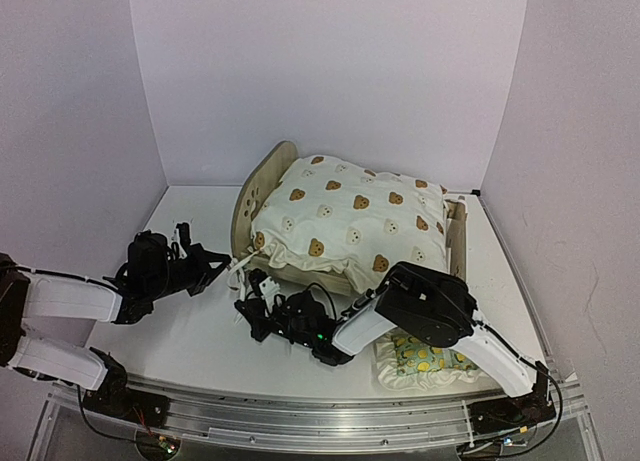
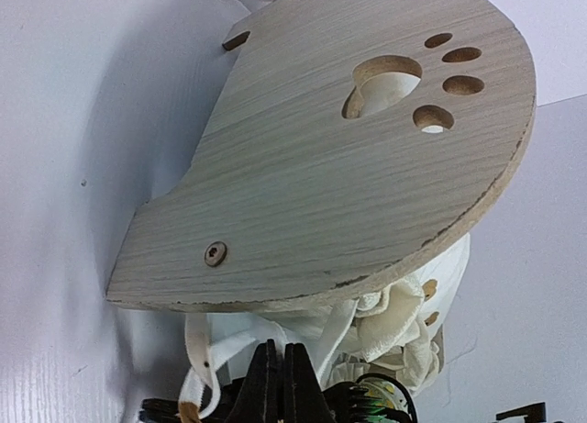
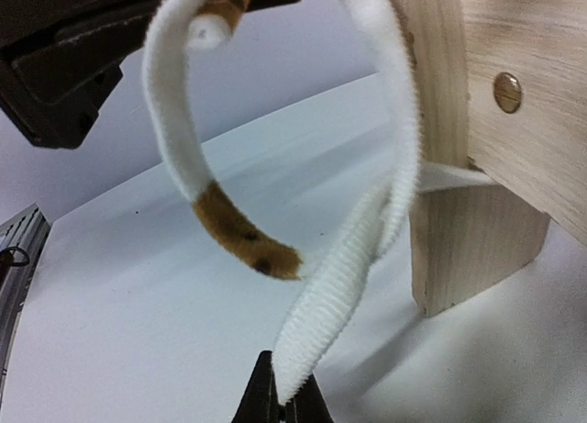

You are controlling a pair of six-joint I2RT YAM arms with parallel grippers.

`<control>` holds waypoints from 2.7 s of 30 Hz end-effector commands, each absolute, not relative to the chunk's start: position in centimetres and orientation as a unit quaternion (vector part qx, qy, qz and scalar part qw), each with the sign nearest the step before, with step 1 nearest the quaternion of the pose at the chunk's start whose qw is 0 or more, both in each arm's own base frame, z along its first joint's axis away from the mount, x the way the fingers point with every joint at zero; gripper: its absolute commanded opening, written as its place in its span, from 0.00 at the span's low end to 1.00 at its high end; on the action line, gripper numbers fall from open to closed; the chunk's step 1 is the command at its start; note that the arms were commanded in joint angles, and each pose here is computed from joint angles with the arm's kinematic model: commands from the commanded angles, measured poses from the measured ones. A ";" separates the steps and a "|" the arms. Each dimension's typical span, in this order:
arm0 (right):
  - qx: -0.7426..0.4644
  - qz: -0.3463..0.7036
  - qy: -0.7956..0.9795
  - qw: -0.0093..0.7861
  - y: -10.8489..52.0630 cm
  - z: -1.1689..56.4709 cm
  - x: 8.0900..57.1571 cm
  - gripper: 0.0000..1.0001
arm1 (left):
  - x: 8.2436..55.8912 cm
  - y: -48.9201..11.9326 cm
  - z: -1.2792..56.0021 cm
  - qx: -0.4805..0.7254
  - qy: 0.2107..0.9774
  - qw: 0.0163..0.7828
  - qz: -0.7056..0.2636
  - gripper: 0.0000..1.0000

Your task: Set up the pet bed

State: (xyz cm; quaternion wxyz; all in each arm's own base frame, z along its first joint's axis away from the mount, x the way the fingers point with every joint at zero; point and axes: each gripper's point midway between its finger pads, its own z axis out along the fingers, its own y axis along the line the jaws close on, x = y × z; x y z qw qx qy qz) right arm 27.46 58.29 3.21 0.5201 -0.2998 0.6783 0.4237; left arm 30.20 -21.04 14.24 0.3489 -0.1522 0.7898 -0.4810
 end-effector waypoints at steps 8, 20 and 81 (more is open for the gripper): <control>-0.293 0.361 0.716 0.521 52.6 3.5 26.5 0.00 | 32.6 -19.2 22.5 -0.133 0.761 0.457 -0.440 0.00; -0.274 0.309 0.739 0.533 49.8 2.6 27.3 0.00 | 34.1 -19.9 29.4 -0.096 0.729 0.511 -0.445 0.00; -0.016 -0.124 0.869 0.479 10.0 24.0 25.4 0.87 | 17.8 -47.9 21.6 0.435 0.730 0.454 -0.269 0.98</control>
